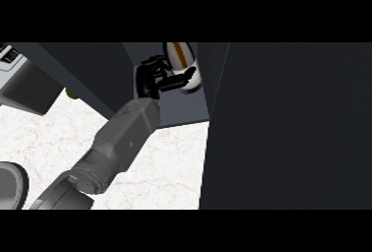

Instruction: Pick up the wine, place it into the cabinet and close the cabinet

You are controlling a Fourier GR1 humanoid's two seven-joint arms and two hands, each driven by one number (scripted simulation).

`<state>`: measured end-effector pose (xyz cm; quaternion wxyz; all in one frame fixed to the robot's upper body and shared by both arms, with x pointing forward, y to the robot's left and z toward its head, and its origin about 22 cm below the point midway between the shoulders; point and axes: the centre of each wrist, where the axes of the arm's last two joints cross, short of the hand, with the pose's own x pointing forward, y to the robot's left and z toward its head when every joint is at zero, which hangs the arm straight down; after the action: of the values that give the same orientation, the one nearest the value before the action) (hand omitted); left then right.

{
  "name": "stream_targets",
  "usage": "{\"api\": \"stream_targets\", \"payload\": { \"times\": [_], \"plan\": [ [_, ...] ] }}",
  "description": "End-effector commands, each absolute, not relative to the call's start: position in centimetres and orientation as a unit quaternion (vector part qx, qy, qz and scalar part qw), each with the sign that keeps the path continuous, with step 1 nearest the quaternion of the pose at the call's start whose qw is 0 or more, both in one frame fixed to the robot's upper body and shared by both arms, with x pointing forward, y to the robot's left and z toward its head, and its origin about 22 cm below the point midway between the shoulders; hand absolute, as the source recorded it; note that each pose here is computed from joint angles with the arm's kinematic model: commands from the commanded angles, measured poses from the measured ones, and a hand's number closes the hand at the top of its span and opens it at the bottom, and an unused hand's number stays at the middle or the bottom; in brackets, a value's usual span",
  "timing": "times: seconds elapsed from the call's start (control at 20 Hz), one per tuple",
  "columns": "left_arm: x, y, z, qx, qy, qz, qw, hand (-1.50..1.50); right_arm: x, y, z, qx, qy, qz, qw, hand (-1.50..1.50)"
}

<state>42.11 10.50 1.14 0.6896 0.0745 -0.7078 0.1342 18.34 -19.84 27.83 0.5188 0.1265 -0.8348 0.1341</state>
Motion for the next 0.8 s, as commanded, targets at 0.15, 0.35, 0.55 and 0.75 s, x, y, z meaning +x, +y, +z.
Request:
{"api": "stream_targets", "payload": {
  "times": [0.15,0.35,0.55,0.75],
  "plan": [
    [43.1,9.6,3.3,0.087,-0.699,0.158,0.692,1.5,18.2,-20.2,27.8,0.139,-0.837,0.132,0.512,-1.5],
    [43.0,11.1,2.4,0.147,-0.714,0.093,0.678,1.5,17.8,-20.4,27.0,0.139,-0.833,0.136,0.519,-1.5],
    [43.0,14.9,1.3,0.234,-0.721,0.035,0.652,1.5,18.0,-20.4,27.6,0.13,-0.839,0.137,0.51,-1.5],
    [43.6,15.2,2.6,0.269,-0.715,0.034,0.644,1.5,17.9,-20.1,27.5,0.135,-0.839,0.138,0.508,-1.5]
  ]
}}
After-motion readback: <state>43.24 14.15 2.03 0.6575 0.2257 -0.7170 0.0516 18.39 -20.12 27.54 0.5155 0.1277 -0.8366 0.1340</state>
